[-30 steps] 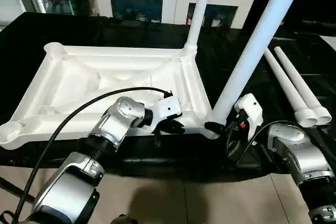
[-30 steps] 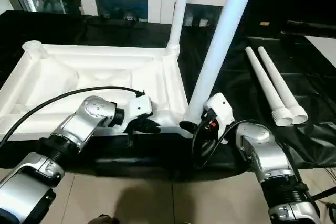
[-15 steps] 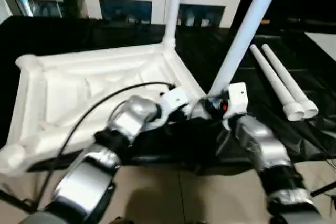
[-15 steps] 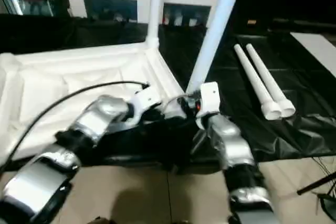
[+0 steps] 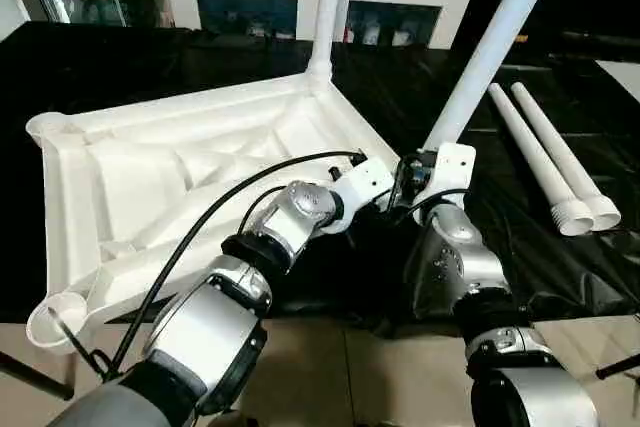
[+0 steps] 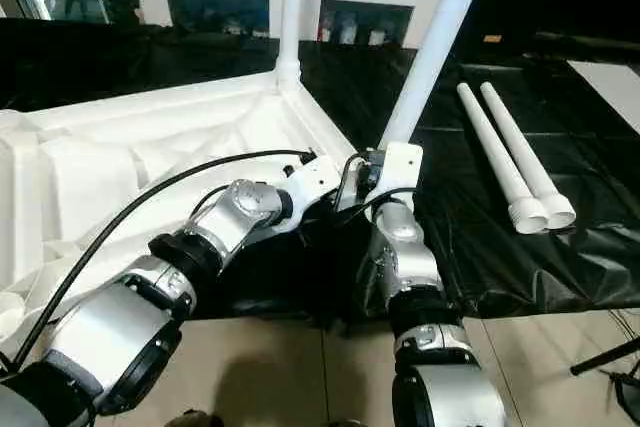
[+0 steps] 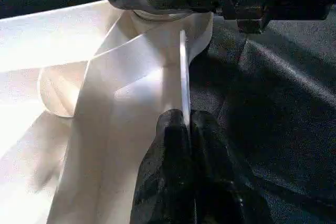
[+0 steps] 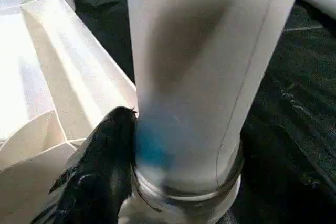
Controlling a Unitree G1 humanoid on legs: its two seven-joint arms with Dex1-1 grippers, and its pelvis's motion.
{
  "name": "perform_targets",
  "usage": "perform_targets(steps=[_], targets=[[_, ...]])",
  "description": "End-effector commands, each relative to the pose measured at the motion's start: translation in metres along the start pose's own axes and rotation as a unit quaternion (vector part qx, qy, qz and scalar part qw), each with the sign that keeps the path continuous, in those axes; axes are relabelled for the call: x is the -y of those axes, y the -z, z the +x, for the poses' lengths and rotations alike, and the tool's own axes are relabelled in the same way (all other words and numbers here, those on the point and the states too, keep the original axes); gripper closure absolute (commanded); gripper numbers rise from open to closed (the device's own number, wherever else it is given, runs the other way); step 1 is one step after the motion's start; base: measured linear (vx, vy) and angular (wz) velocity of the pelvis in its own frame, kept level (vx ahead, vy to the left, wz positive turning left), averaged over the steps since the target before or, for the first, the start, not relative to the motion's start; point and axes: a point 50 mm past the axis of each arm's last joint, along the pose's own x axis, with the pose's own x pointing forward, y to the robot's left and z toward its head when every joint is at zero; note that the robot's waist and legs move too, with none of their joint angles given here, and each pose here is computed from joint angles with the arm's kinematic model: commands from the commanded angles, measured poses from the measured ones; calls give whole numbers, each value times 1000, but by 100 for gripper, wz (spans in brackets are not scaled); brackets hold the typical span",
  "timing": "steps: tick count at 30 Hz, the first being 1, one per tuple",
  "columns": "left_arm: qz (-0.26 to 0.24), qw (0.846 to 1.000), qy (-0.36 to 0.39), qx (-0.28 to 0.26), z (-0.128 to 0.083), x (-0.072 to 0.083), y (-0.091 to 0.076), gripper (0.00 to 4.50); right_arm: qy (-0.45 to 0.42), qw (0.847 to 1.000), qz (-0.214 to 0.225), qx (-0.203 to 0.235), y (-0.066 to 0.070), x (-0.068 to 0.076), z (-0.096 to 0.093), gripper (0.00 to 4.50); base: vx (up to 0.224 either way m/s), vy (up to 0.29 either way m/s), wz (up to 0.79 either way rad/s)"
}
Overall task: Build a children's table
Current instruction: Rotate leg to tighten
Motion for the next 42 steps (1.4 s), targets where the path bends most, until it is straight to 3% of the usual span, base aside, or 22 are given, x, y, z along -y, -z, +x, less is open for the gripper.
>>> perform_targets(steps=[1, 10, 11, 13, 16, 17, 19, 20, 23, 25, 28, 32, 34, 35, 38, 39, 40, 42], targets=[[28, 998, 8, 47, 2, 3, -20, 450, -21, 999, 10, 38, -14, -1, 0, 117, 0, 0, 0], [39, 997, 34, 60, 2, 6, -19, 450, -10, 997, -44, 65, -25, 28, -15, 42, 0, 0, 0], [49, 995, 41, 83, 1, 8, -22, 450, 20, 995, -53, 87, -33, 48, -29, 33, 0, 0, 0], [56, 993, 48, 96, 1, 10, -25, 450, 23, 994, -56, 92, -33, 53, -35, 33, 0, 0, 0], [68, 990, 57, 113, 1, 13, -27, 450, 15, 993, -72, 92, -31, 58, -46, 33, 0, 0, 0], [82, 989, 34, 121, 1, 11, -29, 450, 3, 992, -88, 86, -26, 62, -57, 33, 0, 0, 0], [82, 988, 17, 127, 1, 9, -31, 450, 0, 992, -90, 83, -23, 64, -61, 33, 0, 0, 0], [81, 988, 9, 130, 1, 8, -32, 422, -1, 993, -90, 82, -22, 65, -63, 30, 0, 0, 0], [26, 985, 4, 172, -6, -2, -38, 394, 0, 994, -84, 73, -17, 72, -74, 30, 0, 0, 0], [18, 983, 3, 180, -8, -4, -39, 378, 0, 994, -83, 73, -17, 73, -76, 30, 0, 0, 0], [-5, 979, 3, 202, -18, -15, -35, 352, -40, 993, -48, 98, -27, 68, -82, 30, 0, 0, 0], [-9, 985, -2, 174, -25, -22, -16, 316, -116, 986, -10, 119, -36, 56, -86, 30, 0, 0, 0], [-23, 983, 1, 180, -30, -25, -13, 303, -135, 984, -15, 116, -36, 53, -86, 30, 0, 0, 0], [-56, 978, 15, 201, -40, -29, -8, 289, -160, 981, -23, 109, -36, 50, -87, 30, 0, 0, 0], [-90, 964, 54, 244, -60, -32, -5, 268, -187, 977, -31, 96, -35, 48, -88, 30, 0, 0, 0], [-93, 955, 104, 261, -82, -30, -2, 251, -212, 973, -38, 80, -32, 46, -89, 30, 0, 0, 0], [-93, 955, 105, 261, -82, -30, -1, 251, -213, 973, -38, 80, -32, 46, -90, 30, 0, 0, 0], [-74, 955, 168, 231, -106, -24, 10, 226, -239, 967, -52, 67, -29, 43, -92, 30, 0, 0, 0]])
